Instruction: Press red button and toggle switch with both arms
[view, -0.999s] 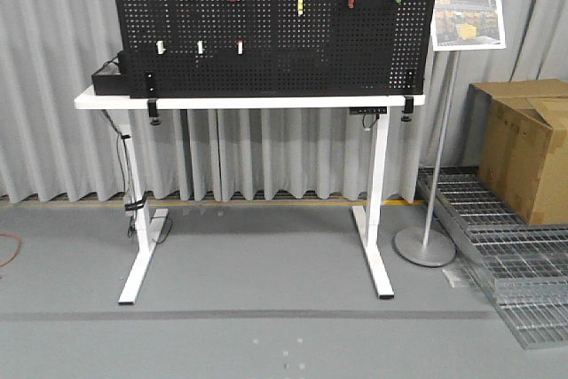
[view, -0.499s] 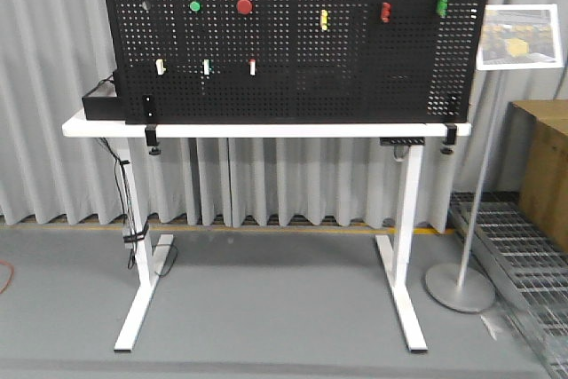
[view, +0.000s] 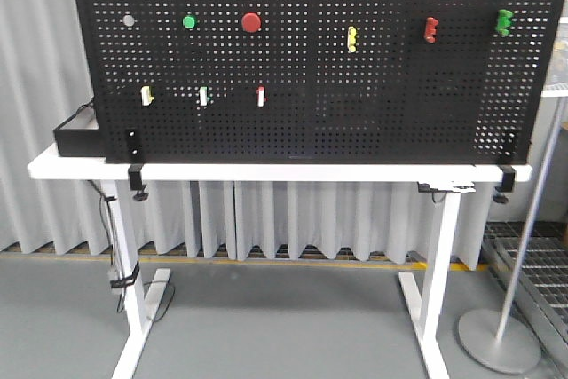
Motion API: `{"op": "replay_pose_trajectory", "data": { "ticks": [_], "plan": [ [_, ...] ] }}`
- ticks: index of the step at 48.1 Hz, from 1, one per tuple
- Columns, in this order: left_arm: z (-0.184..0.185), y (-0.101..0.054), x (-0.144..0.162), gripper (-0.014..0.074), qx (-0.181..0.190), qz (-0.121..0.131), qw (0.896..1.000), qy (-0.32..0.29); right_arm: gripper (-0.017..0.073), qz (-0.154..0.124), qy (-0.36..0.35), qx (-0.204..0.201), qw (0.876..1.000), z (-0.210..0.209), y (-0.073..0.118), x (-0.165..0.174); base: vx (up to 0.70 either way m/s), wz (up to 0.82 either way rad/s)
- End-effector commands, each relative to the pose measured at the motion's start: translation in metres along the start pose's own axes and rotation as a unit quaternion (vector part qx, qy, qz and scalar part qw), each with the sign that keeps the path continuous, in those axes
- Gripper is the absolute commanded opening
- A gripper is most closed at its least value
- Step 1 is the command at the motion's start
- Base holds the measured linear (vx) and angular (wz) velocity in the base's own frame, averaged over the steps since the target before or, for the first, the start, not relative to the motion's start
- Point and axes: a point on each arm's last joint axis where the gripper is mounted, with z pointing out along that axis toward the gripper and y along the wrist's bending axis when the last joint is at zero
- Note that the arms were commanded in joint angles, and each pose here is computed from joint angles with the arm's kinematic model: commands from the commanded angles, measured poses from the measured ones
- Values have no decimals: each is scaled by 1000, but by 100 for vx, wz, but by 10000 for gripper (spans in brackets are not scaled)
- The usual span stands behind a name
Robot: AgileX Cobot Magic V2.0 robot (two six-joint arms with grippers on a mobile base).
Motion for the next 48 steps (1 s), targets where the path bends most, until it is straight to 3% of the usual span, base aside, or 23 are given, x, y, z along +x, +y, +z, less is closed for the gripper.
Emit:
{"op": "replay_pose_trajectory", "data": {
  "ticks": [1,48],
  "plan": [
    [0,0,3,2,-4,-6,1000,-30,-3,-3,-43,2,999,-1,0,-4,44,-1],
    [0,0,3,2,-4,-6,1000,-30,-3,-3,-43,2,999,-1,0,-4,41,2]
  ]
}}
